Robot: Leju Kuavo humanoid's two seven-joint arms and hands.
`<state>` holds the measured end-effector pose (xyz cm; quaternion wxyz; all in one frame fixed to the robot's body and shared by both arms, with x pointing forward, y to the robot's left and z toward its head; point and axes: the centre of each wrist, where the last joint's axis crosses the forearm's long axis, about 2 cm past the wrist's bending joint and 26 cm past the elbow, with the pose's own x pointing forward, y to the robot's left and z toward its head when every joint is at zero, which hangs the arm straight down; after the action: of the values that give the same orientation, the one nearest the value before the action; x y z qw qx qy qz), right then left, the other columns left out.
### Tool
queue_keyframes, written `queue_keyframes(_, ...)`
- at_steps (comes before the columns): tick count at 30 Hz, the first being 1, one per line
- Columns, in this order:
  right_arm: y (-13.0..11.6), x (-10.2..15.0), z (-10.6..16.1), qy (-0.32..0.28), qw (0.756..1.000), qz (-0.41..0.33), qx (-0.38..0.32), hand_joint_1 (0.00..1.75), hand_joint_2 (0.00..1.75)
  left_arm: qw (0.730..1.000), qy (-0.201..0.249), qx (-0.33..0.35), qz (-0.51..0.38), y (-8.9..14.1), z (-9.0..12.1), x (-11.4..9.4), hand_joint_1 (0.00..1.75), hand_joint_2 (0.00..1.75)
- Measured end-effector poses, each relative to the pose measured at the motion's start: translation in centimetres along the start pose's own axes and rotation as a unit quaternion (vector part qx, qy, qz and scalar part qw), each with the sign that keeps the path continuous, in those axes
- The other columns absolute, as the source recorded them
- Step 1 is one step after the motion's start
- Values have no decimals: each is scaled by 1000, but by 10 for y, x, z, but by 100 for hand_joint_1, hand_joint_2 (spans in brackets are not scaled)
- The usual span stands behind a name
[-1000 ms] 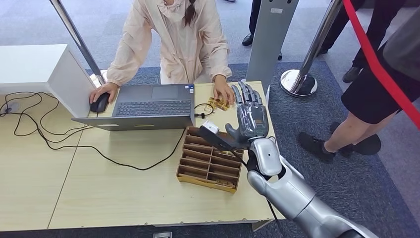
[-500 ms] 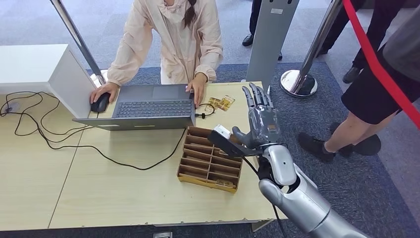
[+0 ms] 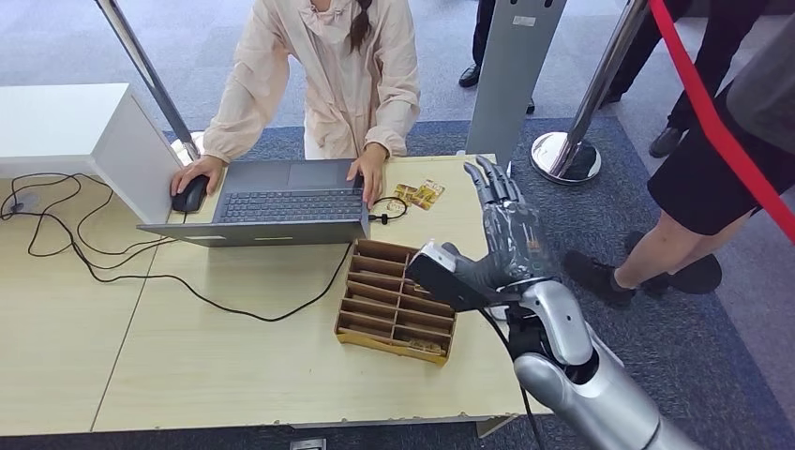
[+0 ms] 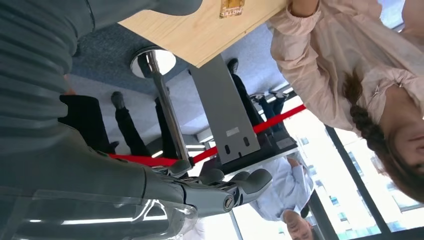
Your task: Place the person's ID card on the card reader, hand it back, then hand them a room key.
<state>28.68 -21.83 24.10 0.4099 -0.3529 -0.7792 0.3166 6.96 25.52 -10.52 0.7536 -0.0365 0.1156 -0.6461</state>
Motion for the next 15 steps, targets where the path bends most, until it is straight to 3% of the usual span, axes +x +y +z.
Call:
queue_keyframes(10,23,12,17,-21,998,-21,47,27,175,1000,-2,0,0,0,0,1,0,0)
queue_keyframes(13,35,17,22,-25,997,-29,64,46,175,1000,-2,1,0,1,0,1,0,0)
queue_keyframes(15,42,20,25,-28,996,-33,74,68,175,1000,-2,1,0,1,0,1,0,0)
